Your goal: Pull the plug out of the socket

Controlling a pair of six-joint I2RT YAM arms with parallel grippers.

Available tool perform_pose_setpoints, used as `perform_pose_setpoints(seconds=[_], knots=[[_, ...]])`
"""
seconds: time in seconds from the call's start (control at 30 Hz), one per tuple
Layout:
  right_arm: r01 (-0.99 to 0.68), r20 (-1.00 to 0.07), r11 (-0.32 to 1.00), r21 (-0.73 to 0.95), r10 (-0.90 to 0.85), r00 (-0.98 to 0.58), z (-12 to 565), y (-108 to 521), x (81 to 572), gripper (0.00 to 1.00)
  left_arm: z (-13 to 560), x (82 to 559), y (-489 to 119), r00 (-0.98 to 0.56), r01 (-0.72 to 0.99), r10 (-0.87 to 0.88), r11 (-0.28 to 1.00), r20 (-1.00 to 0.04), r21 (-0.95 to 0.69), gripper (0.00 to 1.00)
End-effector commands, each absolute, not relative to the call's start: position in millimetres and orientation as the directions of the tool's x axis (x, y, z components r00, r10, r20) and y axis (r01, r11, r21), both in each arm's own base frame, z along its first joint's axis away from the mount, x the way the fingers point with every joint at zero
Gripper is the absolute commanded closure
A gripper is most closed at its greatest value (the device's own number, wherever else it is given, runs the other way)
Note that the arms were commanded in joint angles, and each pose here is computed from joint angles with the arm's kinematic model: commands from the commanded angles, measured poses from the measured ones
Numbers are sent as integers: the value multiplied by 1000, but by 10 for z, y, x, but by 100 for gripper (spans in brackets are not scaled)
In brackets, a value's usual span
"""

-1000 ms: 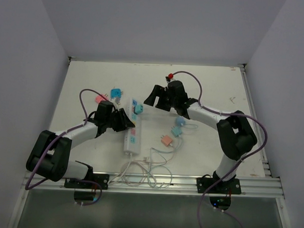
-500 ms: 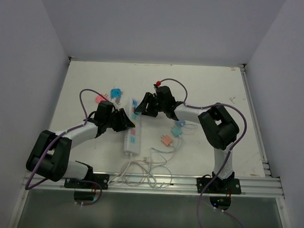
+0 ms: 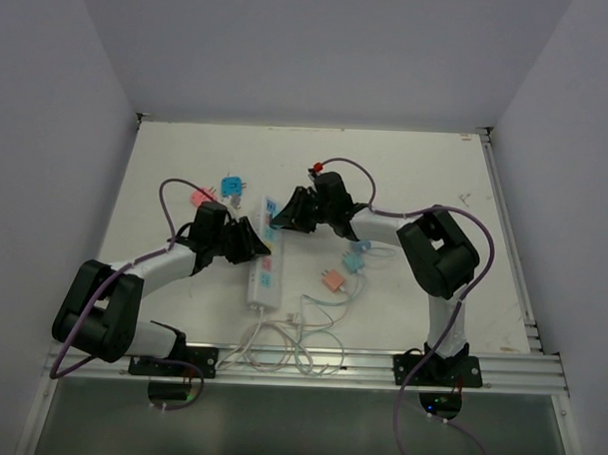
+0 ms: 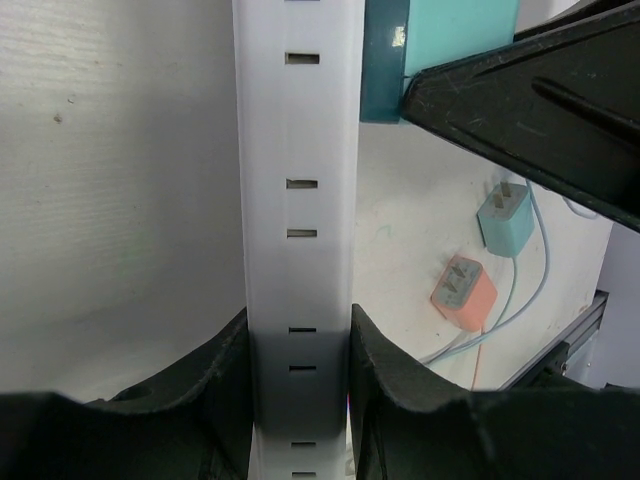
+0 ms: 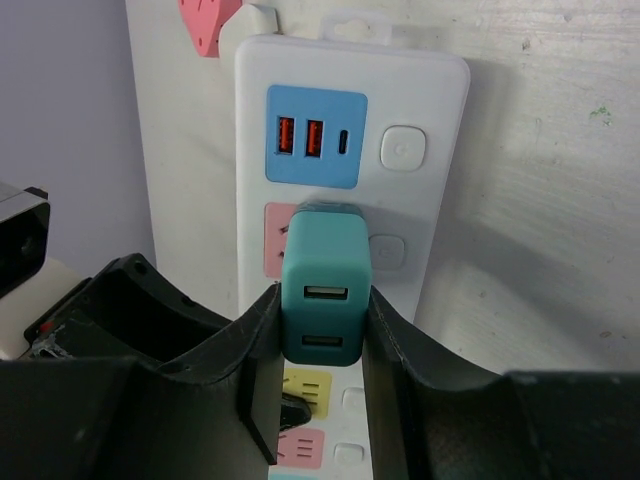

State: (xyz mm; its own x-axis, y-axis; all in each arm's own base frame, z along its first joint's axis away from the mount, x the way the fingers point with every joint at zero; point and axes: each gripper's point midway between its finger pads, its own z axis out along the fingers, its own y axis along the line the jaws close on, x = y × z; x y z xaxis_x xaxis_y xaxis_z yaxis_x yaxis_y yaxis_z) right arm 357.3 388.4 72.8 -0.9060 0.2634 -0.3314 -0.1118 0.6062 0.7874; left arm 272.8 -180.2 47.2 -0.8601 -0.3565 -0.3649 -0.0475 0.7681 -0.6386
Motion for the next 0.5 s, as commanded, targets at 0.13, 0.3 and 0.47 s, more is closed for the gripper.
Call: perform_pose_setpoints(seconds=[0.13, 0.3, 0.47], knots=[[-156, -407, 611, 776, 295, -865, 1174, 3519, 3694, 100, 19, 2498, -1357, -851, -248, -422, 847, -311, -471, 100], [-152, -421, 632, 760, 300, -856, 1208, 3377, 3709, 100, -22, 2483, -1275, -840, -290, -445, 851, -309, -438, 100], [-158, -424, 615, 772, 313, -850, 1300, 3373, 3697, 100, -52, 2463, -1234, -836, -311, -454, 854, -307, -418, 100]])
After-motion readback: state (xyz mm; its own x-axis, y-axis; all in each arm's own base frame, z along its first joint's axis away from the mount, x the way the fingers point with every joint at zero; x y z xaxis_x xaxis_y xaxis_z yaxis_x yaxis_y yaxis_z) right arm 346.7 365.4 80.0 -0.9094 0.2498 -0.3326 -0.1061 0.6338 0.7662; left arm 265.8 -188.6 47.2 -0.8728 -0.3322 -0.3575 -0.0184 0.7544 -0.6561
